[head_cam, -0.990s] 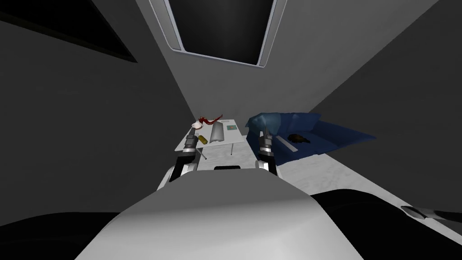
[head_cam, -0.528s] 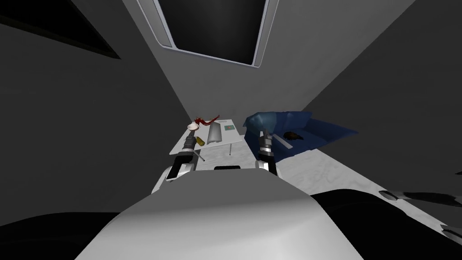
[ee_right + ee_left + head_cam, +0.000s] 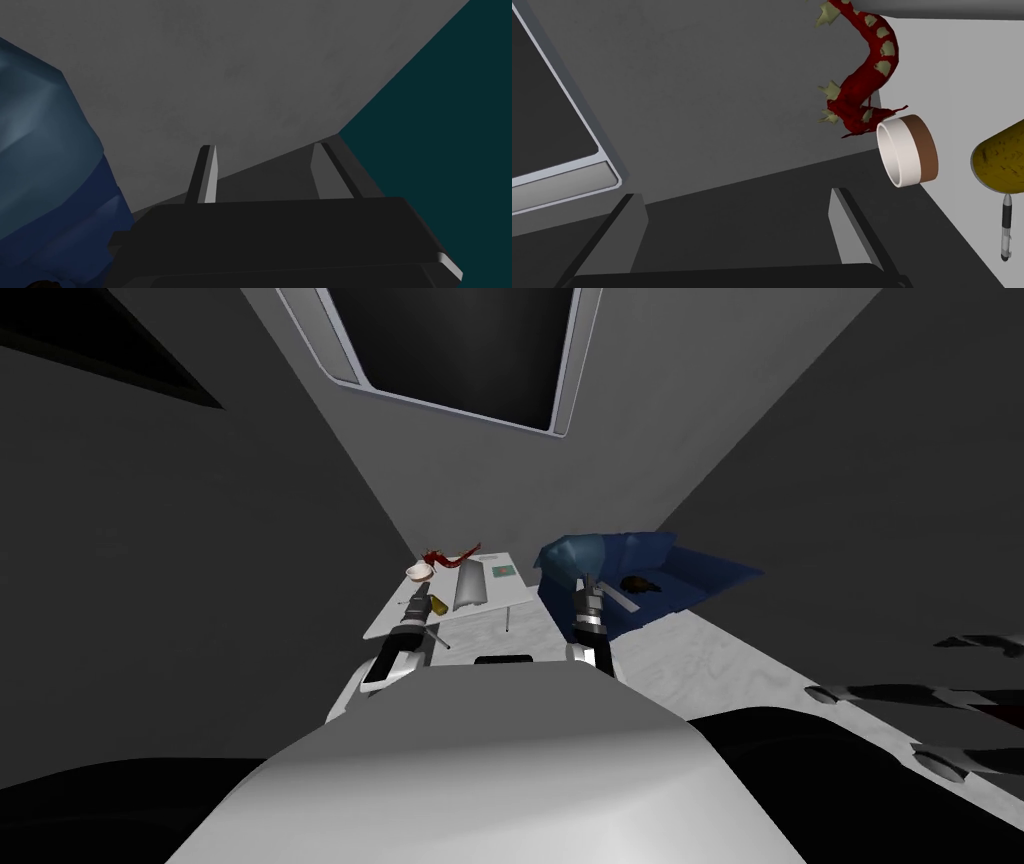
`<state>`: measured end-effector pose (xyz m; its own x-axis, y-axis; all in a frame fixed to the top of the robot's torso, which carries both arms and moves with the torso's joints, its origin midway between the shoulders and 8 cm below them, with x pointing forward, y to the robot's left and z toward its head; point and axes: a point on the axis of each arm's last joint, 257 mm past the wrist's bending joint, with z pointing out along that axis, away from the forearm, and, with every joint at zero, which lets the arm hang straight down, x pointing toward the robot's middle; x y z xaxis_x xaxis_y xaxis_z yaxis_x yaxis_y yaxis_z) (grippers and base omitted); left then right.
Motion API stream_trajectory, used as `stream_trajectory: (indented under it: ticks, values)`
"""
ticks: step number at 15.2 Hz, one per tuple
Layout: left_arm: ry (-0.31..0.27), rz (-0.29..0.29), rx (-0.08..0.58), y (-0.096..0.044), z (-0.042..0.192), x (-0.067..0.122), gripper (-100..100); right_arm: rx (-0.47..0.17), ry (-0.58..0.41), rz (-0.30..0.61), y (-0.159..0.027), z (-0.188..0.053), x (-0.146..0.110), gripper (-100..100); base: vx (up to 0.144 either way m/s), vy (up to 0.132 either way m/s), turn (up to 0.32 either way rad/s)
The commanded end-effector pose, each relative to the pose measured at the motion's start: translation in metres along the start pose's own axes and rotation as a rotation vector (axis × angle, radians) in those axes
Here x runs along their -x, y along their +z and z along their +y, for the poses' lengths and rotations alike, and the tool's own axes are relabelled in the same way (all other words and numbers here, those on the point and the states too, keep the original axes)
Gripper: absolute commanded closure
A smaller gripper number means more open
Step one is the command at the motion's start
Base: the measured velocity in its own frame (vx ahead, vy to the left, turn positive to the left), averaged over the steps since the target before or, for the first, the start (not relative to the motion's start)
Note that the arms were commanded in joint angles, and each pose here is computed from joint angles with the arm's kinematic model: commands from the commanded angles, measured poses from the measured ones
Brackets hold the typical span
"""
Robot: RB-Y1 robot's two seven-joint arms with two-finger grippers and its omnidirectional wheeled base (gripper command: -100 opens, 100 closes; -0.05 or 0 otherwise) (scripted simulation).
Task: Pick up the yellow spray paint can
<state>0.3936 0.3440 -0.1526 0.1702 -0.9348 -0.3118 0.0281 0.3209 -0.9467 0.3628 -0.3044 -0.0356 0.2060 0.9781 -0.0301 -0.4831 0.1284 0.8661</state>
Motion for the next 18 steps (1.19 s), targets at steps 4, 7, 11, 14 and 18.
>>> stream_trajectory:
  ticks: [4, 7, 11, 14, 18]
  values:
    - [0.007, -0.016, 0.121, -0.003, 0.035, 0.017, -100, 0.0, 0.0, 0.0, 0.0, 0.0, 0.0, 0, 0.014, -0.01, -0.11]
    - [0.009, -0.025, 0.185, -0.006, 0.053, 0.024, -100, 0.0, 0.0, 0.0, 0.0, 0.0, 0.0, 0, 0.019, -0.011, -0.09]
    - [0.009, -0.034, 0.259, -0.011, 0.073, 0.032, -100, 0.0, 0.0, 0.0, 0.0, 0.0, 0.0, 0, 0.018, -0.011, -0.115]
    - [0.008, -0.056, 0.351, -0.02, 0.1, 0.048, -100, 0.0, 0.0, 0.0, 0.0, 0.0, 0.0, 0, 0.019, -0.013, -0.136]
    - [0.005, -0.067, 0.433, -0.029, 0.121, 0.056, -100, 0.0, 0.0, 0.0, 0.0, 0.0, 0.0, 0, 0.019, -0.008, -0.112]
